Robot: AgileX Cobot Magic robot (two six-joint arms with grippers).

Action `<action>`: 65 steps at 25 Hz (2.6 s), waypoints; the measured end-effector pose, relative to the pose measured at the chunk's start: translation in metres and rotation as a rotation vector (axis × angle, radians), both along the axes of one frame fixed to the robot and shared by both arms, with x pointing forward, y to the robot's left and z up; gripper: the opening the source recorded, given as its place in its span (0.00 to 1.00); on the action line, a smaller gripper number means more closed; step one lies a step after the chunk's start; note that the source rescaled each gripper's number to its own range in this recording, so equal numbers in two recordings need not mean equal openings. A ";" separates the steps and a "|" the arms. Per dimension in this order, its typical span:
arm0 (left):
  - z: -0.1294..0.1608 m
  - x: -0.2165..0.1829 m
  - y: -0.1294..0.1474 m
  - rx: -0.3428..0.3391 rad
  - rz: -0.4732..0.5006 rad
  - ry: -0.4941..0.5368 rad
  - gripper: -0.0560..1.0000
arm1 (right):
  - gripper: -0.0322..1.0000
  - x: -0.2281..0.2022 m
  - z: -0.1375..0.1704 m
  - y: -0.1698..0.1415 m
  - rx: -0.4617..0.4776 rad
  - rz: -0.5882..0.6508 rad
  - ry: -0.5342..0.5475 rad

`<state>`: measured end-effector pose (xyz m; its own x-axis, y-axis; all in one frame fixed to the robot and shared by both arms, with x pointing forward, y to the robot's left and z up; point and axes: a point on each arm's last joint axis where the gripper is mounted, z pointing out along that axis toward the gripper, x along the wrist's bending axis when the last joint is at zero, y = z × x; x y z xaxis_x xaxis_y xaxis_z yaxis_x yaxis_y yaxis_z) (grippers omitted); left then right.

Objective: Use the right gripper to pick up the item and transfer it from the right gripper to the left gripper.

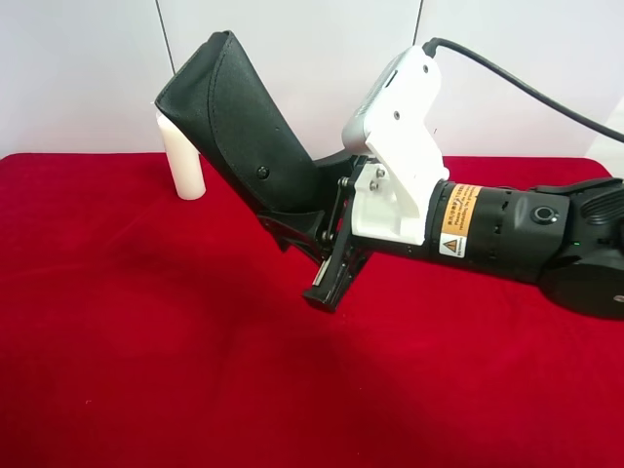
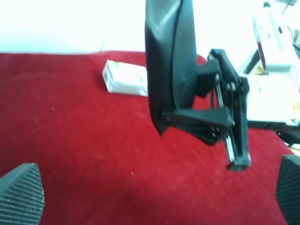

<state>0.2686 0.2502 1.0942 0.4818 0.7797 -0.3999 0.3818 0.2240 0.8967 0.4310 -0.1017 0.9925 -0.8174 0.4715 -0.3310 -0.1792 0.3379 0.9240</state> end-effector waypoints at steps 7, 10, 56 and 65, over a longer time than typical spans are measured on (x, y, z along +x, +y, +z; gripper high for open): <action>0.000 0.027 0.003 0.042 0.054 0.011 1.00 | 0.09 0.000 0.000 0.000 0.000 0.000 0.000; -0.002 0.038 0.005 0.070 0.071 0.030 1.00 | 0.09 0.000 0.000 0.000 0.000 0.000 0.000; -0.010 0.141 -0.107 0.306 -0.219 -0.009 1.00 | 0.08 0.000 0.000 0.000 0.000 0.000 0.000; -0.007 0.143 -0.111 0.267 -0.196 -0.043 1.00 | 0.08 0.000 0.000 0.000 0.000 0.000 0.000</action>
